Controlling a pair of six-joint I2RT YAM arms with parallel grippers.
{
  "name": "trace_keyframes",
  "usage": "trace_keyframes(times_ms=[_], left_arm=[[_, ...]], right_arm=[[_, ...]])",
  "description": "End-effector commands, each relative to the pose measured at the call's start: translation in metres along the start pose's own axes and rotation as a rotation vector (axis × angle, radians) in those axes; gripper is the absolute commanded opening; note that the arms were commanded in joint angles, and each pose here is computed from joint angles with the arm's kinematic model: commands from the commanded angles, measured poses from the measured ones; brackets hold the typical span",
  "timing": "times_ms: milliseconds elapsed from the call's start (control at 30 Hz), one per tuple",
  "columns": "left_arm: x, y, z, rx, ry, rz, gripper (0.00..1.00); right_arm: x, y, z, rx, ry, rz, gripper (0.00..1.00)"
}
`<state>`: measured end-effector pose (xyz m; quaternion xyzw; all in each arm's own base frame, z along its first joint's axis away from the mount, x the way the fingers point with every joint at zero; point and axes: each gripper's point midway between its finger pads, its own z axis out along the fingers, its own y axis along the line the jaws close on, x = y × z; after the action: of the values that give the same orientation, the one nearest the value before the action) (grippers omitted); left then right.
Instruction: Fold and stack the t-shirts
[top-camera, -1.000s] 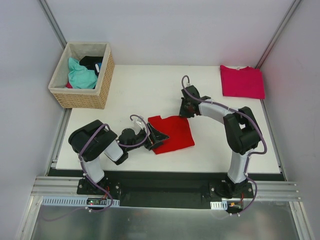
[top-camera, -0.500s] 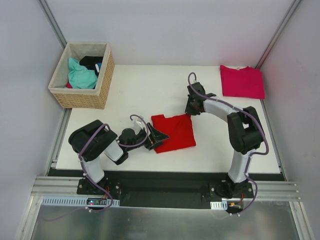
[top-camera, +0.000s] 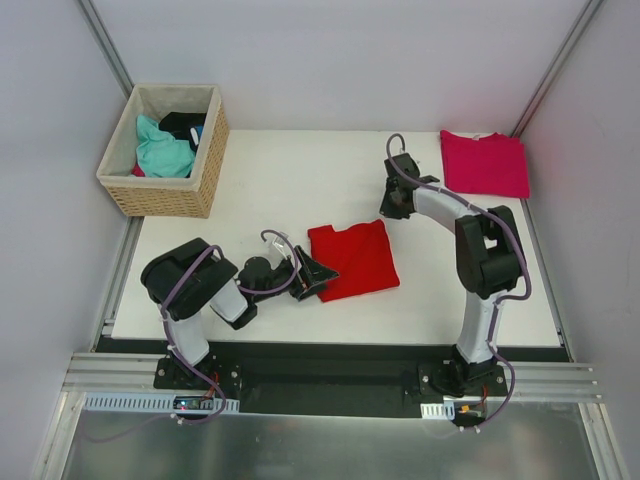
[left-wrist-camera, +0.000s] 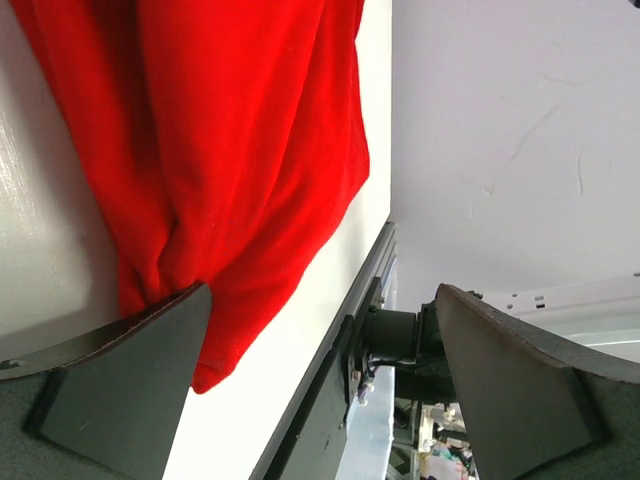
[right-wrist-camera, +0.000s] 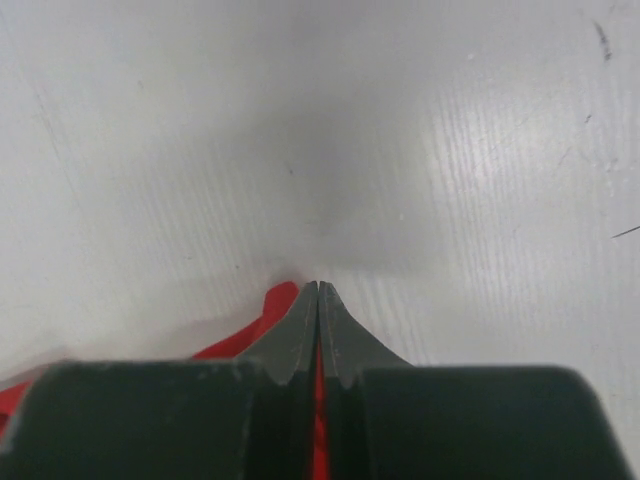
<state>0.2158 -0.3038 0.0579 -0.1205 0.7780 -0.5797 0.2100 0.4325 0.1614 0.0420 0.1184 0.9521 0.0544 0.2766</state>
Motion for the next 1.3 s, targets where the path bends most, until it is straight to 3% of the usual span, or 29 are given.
trace_keyframes(times_ms=[0, 33, 100, 133, 167, 233, 333, 367, 433, 600, 767, 933, 1267], left_arm=[[0.024, 0.045, -0.009, -0.156, 0.08, -0.044, 0.99], [0.024, 0.045, -0.009, -0.156, 0.08, -0.044, 0.99], [0.024, 0.044, -0.009, -0.153, 0.081, -0.045, 0.99], [0.022, 0.042, -0.009, -0.15, 0.075, -0.042, 0.99], [0.023, 0.041, -0.009, -0.148, 0.078, -0.039, 0.99], [0.021, 0.035, -0.009, -0.132, 0.075, -0.03, 0.99], [0.018, 0.025, -0.009, -0.132, 0.085, -0.001, 0.99], [0.009, 0.001, -0.001, -0.086, 0.079, 0.036, 0.99], [0.015, 0.014, -0.002, -0.225, 0.158, 0.064, 0.99], [-0.031, -0.059, 0.013, -0.231, 0.126, 0.284, 0.99], [-0.065, -0.101, 0.02, -0.165, 0.09, 0.318, 0.99], [-0.086, -0.1, 0.031, -0.175, 0.057, 0.334, 0.99], [-0.095, -0.052, 0.064, -0.179, 0.065, 0.243, 0.99]], right_arm=[[-0.031, -0.007, -0.008, 0.036, -0.088, 0.006, 0.01], [-0.032, -0.007, -0.01, 0.037, -0.092, 0.005, 0.01], [-0.038, -0.009, -0.025, 0.033, -0.126, 0.006, 0.11], [-0.042, -0.01, -0.031, 0.035, -0.151, 0.001, 0.18], [-0.047, -0.008, -0.04, 0.022, -0.175, -0.004, 0.39], [-0.057, -0.001, -0.064, -0.013, -0.202, -0.013, 0.61], [-0.058, 0.011, -0.095, -0.073, -0.222, -0.027, 0.76], [-0.053, 0.019, -0.103, -0.096, -0.221, -0.039, 0.78], [-0.043, 0.027, -0.119, -0.139, -0.214, -0.054, 0.81], [-0.012, 0.033, -0.129, -0.177, -0.164, -0.068, 0.81], [0.013, 0.021, -0.137, -0.205, -0.139, -0.056, 0.81], [0.025, 0.016, -0.154, -0.248, -0.138, -0.035, 0.81], [0.061, 0.016, -0.163, -0.311, -0.056, 0.014, 0.81]])
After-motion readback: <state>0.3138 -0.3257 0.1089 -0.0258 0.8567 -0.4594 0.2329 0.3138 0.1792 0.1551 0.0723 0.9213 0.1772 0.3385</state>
